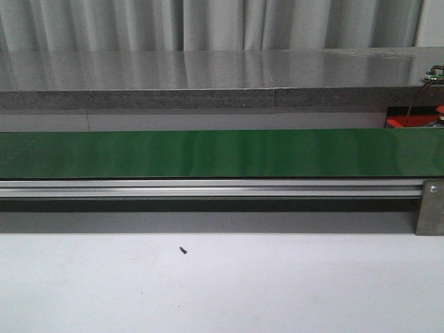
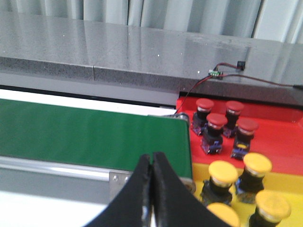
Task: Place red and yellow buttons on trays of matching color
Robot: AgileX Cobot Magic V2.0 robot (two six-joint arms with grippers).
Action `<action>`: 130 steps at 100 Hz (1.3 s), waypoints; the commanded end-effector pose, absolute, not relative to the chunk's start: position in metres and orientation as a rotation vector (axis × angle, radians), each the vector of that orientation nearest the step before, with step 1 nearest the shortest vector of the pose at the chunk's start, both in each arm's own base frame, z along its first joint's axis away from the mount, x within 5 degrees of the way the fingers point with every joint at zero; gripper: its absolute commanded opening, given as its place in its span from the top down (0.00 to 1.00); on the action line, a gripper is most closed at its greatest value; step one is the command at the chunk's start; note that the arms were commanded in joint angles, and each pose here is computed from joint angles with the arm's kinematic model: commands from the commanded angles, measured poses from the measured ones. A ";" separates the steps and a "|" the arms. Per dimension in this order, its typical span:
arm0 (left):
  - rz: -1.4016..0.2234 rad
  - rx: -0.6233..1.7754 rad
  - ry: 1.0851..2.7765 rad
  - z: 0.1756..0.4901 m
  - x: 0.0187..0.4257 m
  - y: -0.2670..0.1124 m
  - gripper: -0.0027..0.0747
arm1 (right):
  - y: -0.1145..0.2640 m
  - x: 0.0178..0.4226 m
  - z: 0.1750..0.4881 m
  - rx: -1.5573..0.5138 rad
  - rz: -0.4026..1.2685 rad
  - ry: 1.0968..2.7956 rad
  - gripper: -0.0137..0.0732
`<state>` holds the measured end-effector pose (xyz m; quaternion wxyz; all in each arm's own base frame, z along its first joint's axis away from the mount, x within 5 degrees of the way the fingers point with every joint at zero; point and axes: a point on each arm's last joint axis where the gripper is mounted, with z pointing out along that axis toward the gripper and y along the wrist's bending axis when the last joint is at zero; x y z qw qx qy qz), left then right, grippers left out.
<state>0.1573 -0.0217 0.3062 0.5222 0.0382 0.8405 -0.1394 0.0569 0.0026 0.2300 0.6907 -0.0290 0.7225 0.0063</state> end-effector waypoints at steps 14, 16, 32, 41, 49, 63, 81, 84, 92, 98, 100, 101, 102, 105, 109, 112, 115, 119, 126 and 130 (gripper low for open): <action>-0.339 0.057 1.948 0.319 0.159 -0.021 0.99 | 0.002 0.053 0.217 -0.054 0.021 1.504 0.92; -0.339 0.057 1.948 0.319 0.159 -0.021 0.99 | 0.002 0.053 0.214 -0.055 0.020 1.509 0.92; -0.339 0.057 1.948 0.319 0.159 -0.021 0.99 | 0.003 0.055 0.207 -0.050 0.025 1.512 0.92; -0.339 0.057 1.948 0.319 0.159 -0.021 0.99 | 0.003 0.054 0.209 -0.051 0.026 1.493 0.92; -0.339 0.057 1.948 0.319 0.159 -0.021 0.99 | 0.003 0.054 0.209 -0.049 0.027 1.492 0.92; -0.339 0.057 1.948 0.319 0.159 -0.021 0.99 | 0.003 0.054 0.209 -0.049 0.027 1.493 0.92; -0.339 0.057 1.948 0.319 0.159 -0.021 0.99 | 0.003 0.054 0.208 -0.050 0.027 1.494 0.92; -0.339 0.057 1.948 0.319 0.159 -0.021 0.99 | 0.003 0.054 0.208 -0.050 0.027 1.494 0.92; -0.339 0.057 1.948 0.319 0.159 -0.021 0.99 | 0.003 0.054 0.208 -0.050 0.027 1.494 0.92; -0.339 0.057 1.948 0.319 0.159 -0.021 0.99 | 0.003 0.054 0.208 -0.050 0.027 1.494 0.92; -0.339 0.057 1.948 0.319 0.159 -0.021 0.99 | 0.003 0.054 0.208 -0.050 0.027 1.494 0.92; -0.339 0.057 1.948 0.319 0.159 -0.021 0.99 | 0.003 0.054 0.208 -0.050 0.027 1.494 0.92; -0.339 0.057 1.948 0.319 0.159 -0.021 0.99 | 0.003 0.054 0.208 -0.050 0.027 1.494 0.92; -0.339 0.057 1.948 0.319 0.159 -0.021 0.99 | 0.003 0.054 0.208 -0.050 0.027 1.494 0.92; -0.339 0.057 1.948 0.319 0.159 -0.021 0.99 | 0.003 0.054 0.208 -0.050 0.027 1.494 0.92; -0.339 0.057 1.948 0.319 0.159 -0.021 0.99 | 0.003 0.054 0.208 -0.050 0.027 1.494 0.92; -0.339 0.057 1.948 0.319 0.159 -0.021 0.99 | 0.003 0.054 0.208 -0.050 0.027 1.494 0.92; -0.339 0.057 1.948 0.319 0.159 -0.021 0.99 | 0.003 0.054 0.208 -0.050 0.027 1.494 0.92; -0.339 0.057 1.948 0.319 0.159 -0.021 0.99 | 0.003 0.054 0.208 -0.050 0.027 1.494 0.92; -0.339 0.057 1.948 0.319 0.159 -0.021 0.99 | 0.003 0.054 0.208 -0.050 0.027 1.494 0.92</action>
